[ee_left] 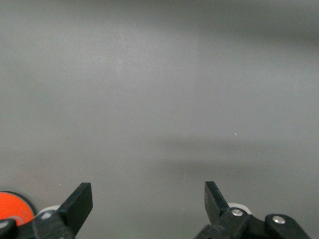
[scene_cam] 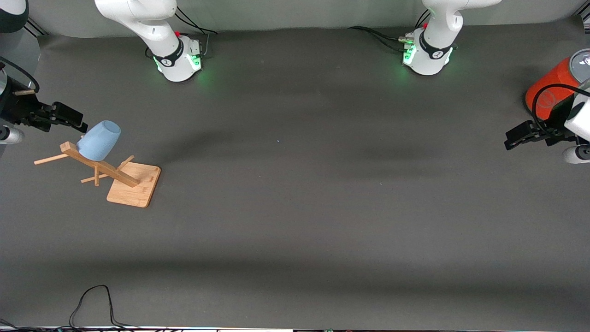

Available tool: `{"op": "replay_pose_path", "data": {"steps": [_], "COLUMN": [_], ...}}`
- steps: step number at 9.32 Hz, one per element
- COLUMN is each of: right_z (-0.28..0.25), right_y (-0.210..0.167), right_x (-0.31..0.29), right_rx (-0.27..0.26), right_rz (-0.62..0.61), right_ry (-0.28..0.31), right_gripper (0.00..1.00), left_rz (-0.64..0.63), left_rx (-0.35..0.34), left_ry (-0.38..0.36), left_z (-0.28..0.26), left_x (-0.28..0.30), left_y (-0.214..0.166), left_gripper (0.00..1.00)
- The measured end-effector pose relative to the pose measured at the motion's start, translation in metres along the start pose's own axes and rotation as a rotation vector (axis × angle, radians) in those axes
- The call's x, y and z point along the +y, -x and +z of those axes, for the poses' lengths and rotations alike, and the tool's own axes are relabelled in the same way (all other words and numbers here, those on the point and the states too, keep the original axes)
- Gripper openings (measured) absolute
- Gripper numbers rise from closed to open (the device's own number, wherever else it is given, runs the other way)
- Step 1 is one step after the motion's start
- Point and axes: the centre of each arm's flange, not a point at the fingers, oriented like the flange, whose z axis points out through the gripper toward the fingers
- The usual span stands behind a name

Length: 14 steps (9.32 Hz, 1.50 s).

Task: Rotate and upright cup with both arms
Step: 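Move the right gripper to the light blue cup on the wooden stand, then close the right gripper on the blue cup's base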

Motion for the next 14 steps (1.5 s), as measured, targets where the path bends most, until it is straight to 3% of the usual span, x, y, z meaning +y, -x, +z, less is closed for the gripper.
{"op": "replay_pose_path", "data": {"steps": [2, 5, 8, 10, 14], "right_z": [-0.004, 0.006, 0.017, 0.017, 0.07], "right_y": [0.031, 0.032, 0.017, 0.015, 0.013], "right_x": [0.031, 0.058, 0.052, 0.051, 0.049], "right_rx": [0.011, 0.003, 0.015, 0.025, -0.008], "right_rz": [0.053, 0.181, 0.556, 0.739, 0.823], "right_ry": [-0.014, -0.027, -0.037, -0.045, -0.036], "right_gripper": [1.0, 1.0, 1.0, 1.0, 1.0], "left_rz": [0.004, 0.005, 0.005, 0.006, 0.006], "left_rx": [0.002, -0.003, -0.004, -0.004, -0.004], "left_ry": [0.0, 0.0, 0.0, 0.0, 0.001], "left_z": [-0.002, -0.002, -0.002, -0.002, -0.002], "left_x": [0.0, 0.0, 0.0, 0.0, 0.0], "left_y": [0.0, 0.0, 0.0, 0.0, 0.0], "left_gripper": [1.0, 1.0, 1.0, 1.0, 1.0]}}
